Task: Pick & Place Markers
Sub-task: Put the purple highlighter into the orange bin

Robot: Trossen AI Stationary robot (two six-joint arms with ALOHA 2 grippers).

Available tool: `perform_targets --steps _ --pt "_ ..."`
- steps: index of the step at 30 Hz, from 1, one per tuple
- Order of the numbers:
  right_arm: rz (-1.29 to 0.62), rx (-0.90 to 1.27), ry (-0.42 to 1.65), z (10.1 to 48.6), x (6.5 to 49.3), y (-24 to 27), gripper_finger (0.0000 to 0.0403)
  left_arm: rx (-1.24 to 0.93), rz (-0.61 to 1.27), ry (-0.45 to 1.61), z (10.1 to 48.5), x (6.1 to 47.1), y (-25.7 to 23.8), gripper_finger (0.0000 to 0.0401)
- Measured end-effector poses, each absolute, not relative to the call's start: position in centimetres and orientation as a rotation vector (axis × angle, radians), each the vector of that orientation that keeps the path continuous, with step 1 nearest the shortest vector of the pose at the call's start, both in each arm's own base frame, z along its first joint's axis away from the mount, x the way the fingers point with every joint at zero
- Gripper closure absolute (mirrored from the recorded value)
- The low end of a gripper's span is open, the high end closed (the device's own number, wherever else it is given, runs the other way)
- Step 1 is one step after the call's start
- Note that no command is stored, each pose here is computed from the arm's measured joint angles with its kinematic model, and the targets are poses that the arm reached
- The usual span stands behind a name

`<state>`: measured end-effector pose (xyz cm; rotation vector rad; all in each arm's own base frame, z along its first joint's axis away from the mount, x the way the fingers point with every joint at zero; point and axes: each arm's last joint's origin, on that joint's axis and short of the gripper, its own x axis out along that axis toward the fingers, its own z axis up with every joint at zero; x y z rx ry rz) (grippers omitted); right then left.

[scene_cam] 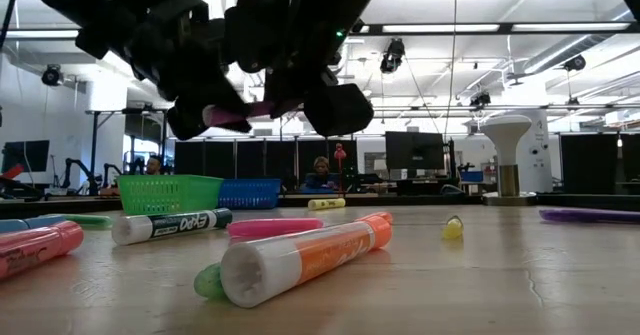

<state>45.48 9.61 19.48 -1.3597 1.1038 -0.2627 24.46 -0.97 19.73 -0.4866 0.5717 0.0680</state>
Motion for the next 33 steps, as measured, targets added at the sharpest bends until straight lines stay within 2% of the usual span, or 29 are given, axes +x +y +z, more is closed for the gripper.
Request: perform_targets --steps 4,8,11,20,28,33 --pt "-0.289 -1.301 1.071 19.6 45.4 10.2 0.0295 -0.364 0.178 0.656 20.2 24.0 -0.6 0.0345" --pt "-0.337 -1.191 1.046 20.4 44.5 10.9 0.0267 -0.164 0.372 0.782 21.5 23.3 0.0 0.0345" --pt "-0.373 -1.091 1.082 21.4 42.8 11.1 0.0264 0.012 0.516 0.892 22.8 22.5 0.7 0.0345" --pt "-0.525 -0.864 1.163 22.8 36.7 10.8 0.0322 0.594 0.839 1.254 23.0 19.7 5.2 0.0345" --pt "-0.559 -0.792 1.115 23.2 32.5 10.8 0.0369 0.693 0.900 1.555 20.8 16.6 12.7 0.0345" --pt "-0.550 -0.762 1.056 23.1 30.8 10.8 0.0376 0.628 0.891 1.617 20.0 14.3 15.6 0.0345"
